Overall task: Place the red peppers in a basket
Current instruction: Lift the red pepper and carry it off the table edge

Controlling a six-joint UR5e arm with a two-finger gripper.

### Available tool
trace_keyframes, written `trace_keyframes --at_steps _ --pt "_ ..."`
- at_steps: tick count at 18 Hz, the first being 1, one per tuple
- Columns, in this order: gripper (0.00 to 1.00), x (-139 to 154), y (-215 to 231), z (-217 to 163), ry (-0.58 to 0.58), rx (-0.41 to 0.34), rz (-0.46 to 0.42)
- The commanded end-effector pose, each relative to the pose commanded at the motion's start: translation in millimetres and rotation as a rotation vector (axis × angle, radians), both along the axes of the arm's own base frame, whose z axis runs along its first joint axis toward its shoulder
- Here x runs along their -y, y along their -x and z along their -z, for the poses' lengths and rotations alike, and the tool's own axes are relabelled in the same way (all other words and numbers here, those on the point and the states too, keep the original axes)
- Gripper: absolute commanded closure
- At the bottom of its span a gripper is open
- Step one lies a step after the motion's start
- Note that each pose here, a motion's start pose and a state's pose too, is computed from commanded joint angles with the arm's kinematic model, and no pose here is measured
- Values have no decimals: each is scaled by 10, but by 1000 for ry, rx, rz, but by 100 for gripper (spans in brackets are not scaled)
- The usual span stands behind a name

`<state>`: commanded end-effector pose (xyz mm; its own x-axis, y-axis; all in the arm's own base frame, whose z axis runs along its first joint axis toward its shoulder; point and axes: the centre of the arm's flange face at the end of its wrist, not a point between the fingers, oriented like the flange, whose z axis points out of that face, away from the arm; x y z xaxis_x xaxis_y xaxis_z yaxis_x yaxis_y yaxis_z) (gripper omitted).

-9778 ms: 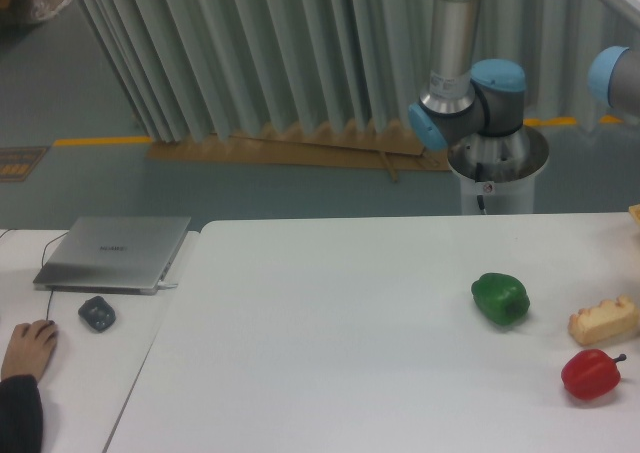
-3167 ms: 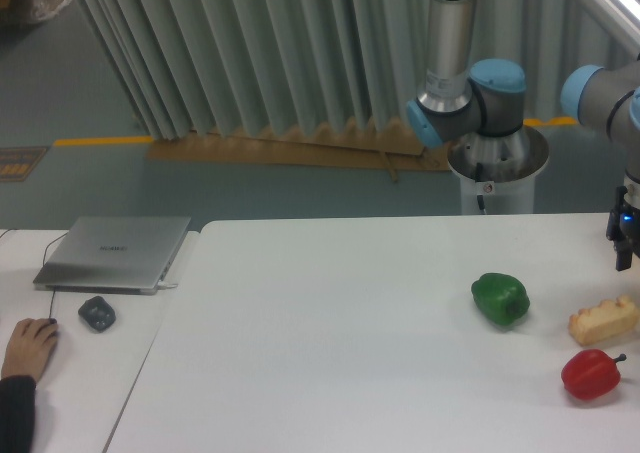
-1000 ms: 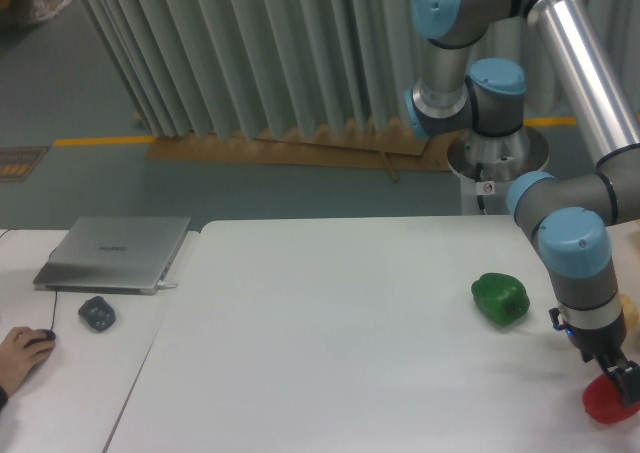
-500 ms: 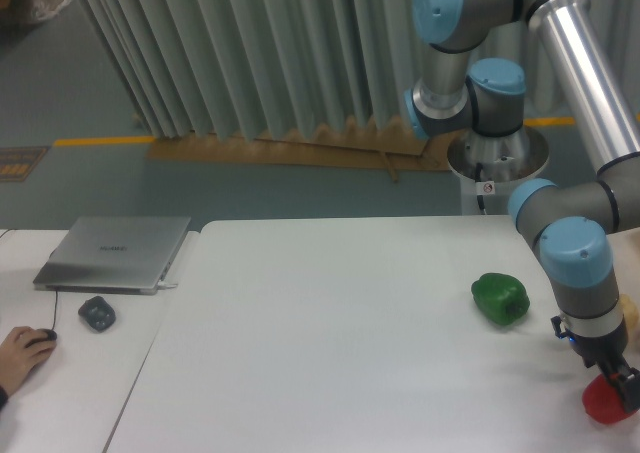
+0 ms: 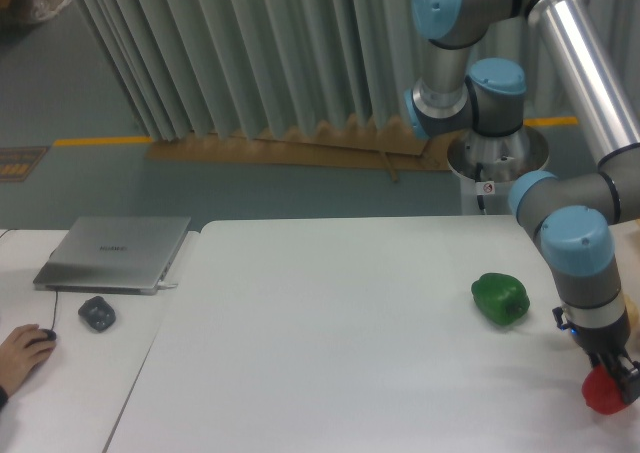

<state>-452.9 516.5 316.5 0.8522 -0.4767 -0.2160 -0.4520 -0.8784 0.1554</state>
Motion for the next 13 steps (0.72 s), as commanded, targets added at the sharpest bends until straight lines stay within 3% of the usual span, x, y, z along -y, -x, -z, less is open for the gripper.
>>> trace_keyframes --at_steps 2,6,13 --pt "60 58 -97 -240 -54 8 3" --pt "60 522 -87 -625 -73 7 -26" --pt "60 1351 393 -848 -22 37 89"
